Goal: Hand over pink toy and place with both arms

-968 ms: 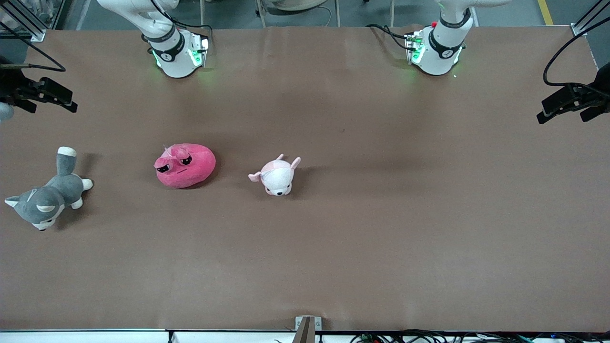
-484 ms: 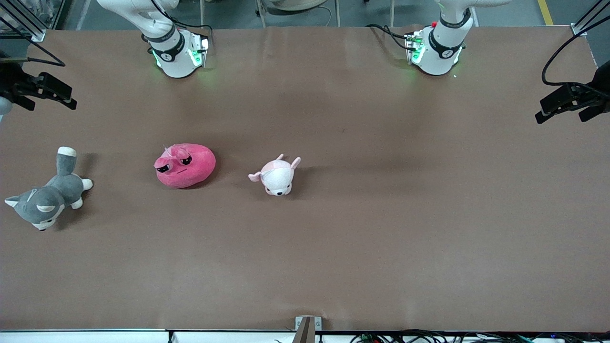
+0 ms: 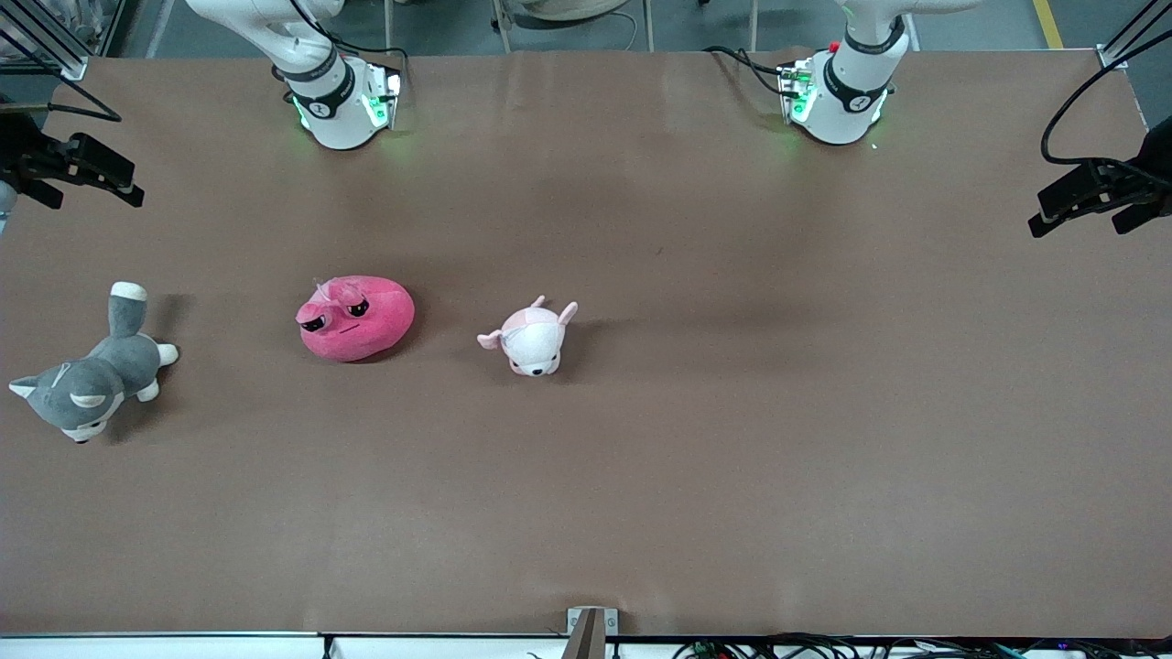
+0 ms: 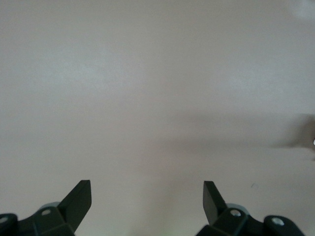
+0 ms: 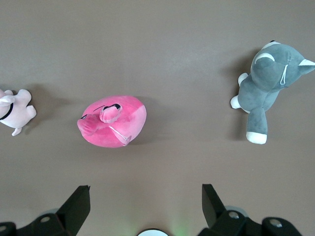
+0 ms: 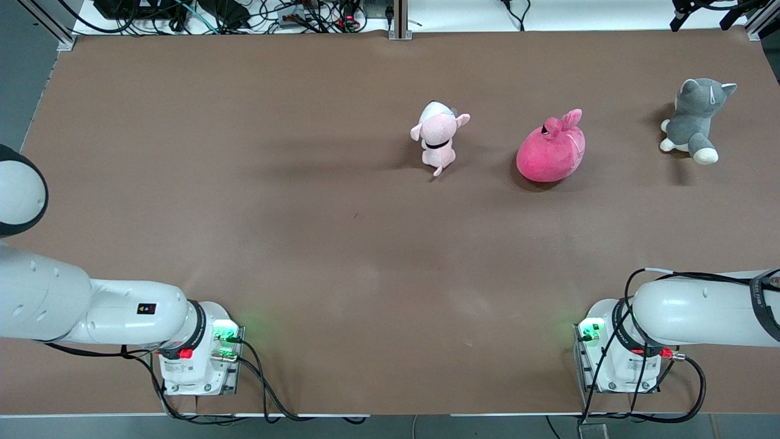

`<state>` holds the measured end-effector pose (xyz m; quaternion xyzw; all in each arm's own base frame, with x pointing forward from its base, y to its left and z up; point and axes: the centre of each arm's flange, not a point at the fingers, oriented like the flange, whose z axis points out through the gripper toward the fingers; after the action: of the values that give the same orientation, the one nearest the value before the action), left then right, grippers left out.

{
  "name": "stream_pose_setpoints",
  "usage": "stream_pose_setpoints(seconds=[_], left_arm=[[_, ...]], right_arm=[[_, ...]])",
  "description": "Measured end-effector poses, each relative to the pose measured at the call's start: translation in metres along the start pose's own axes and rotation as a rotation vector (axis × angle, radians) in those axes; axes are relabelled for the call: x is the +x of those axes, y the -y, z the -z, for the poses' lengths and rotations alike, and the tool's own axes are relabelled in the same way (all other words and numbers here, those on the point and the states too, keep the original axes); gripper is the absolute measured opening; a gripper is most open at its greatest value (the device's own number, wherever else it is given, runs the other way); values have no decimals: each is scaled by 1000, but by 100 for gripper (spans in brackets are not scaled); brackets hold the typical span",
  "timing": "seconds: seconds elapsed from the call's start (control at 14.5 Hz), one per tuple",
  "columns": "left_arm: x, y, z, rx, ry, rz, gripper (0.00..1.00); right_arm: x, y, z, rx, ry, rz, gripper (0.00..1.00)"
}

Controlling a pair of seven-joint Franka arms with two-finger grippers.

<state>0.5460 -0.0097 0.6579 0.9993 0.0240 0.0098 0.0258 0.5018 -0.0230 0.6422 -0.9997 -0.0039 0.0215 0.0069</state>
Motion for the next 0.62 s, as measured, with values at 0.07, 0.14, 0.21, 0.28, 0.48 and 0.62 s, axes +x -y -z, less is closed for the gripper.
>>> stream_pose_setpoints(seconds=[0.07,0.14,0.21,0.28,0.48,0.62], left_arm=[[0,0,0,0,0,0,100],[0,0,0,0,0,0,100],[0,0,0,0,0,0,100],[0,0,0,0,0,0,100],[0,0,0,0,0,0,100],[0,0,0,0,0,0,100]], right_arm=[[0,0,0,2,-1,0,100],[0,0,1,3,-3,0,100],[1,0,1,4,-6,0,100],[1,0,1,4,-9,0,100],[1,0,3,4,-14,0,100],[1,1,4,5,-15,0,100]])
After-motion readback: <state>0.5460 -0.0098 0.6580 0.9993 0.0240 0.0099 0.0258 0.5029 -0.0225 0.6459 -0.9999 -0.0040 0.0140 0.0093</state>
